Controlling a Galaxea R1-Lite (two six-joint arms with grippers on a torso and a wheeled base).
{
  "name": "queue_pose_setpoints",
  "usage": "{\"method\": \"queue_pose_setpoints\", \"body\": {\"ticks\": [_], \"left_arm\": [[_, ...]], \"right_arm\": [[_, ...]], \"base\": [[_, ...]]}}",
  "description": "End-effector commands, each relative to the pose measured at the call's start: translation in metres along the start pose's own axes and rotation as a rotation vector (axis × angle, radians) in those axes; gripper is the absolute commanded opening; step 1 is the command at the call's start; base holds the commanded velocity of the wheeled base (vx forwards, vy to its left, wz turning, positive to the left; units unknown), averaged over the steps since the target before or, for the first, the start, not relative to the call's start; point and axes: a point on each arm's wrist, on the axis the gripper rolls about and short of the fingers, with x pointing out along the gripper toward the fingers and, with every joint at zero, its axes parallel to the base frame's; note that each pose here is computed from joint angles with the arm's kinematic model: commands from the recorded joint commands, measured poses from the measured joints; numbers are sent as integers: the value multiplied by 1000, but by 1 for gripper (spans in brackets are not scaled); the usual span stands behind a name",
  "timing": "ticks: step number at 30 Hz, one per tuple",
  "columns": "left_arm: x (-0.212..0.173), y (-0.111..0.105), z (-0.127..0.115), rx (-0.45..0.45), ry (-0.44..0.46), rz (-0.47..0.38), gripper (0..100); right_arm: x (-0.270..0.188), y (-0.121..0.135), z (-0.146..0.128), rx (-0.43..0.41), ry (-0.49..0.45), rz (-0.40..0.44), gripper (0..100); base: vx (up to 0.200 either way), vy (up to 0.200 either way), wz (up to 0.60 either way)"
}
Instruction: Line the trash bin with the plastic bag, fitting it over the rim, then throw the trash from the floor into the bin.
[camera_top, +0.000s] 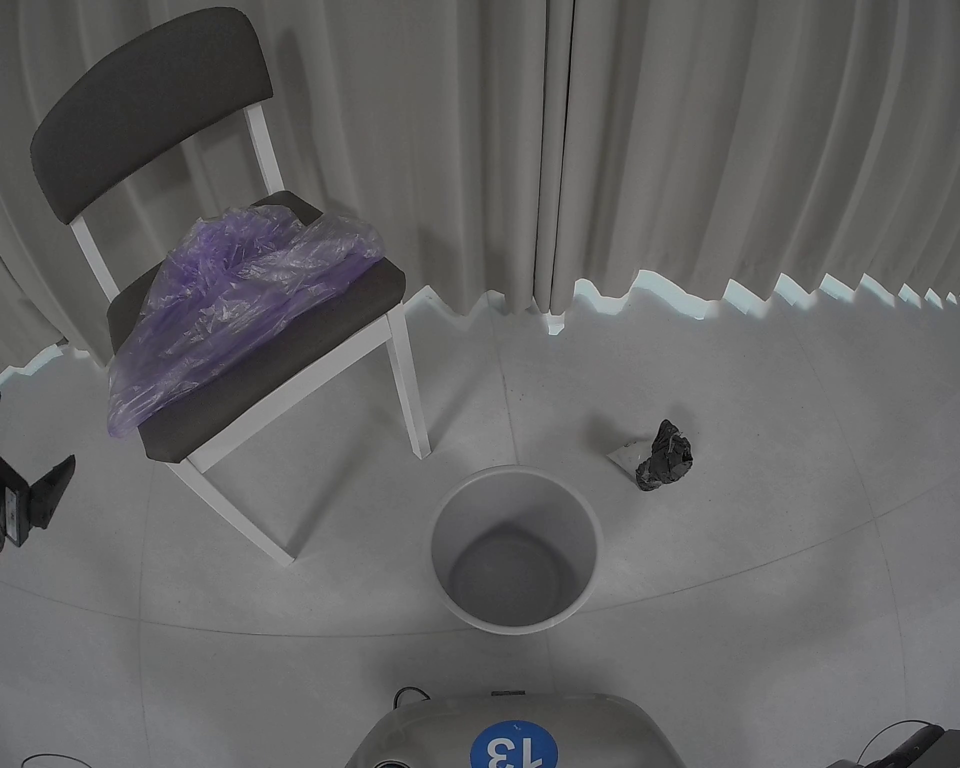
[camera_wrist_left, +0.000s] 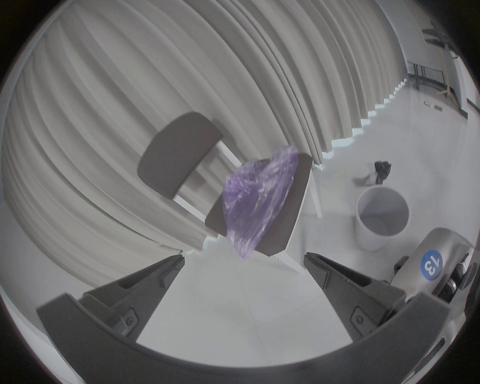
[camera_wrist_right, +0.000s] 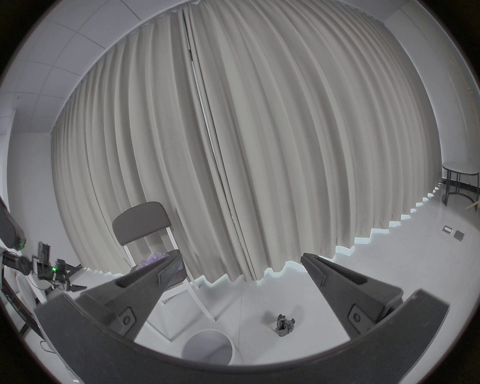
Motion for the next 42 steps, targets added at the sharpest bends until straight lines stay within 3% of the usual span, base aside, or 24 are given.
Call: {"method": "queue_pose_setpoints", "body": {"ticks": [1, 11, 23, 34, 42], "left_arm": [[42, -5, -5, 12, 120, -48, 100], [114, 0, -10, 71, 174, -20, 100], [175, 0, -14, 72, 208, -13, 100], [201, 9, -4, 66, 202, 36, 100], [201, 31, 8, 48, 160, 107, 100]], "right_arm": [[8, -2, -1, 18, 12, 3, 100], [16, -4, -5, 25, 36, 0, 100], [23, -6, -8, 29, 51, -4, 100], [28, -8, -10, 29, 58, -6, 100], [28, -8, -10, 30, 57, -9, 100]], "base": [[0, 0, 0], [0, 0, 0], [0, 0, 0], [0, 0, 0], [0, 0, 0]]}}
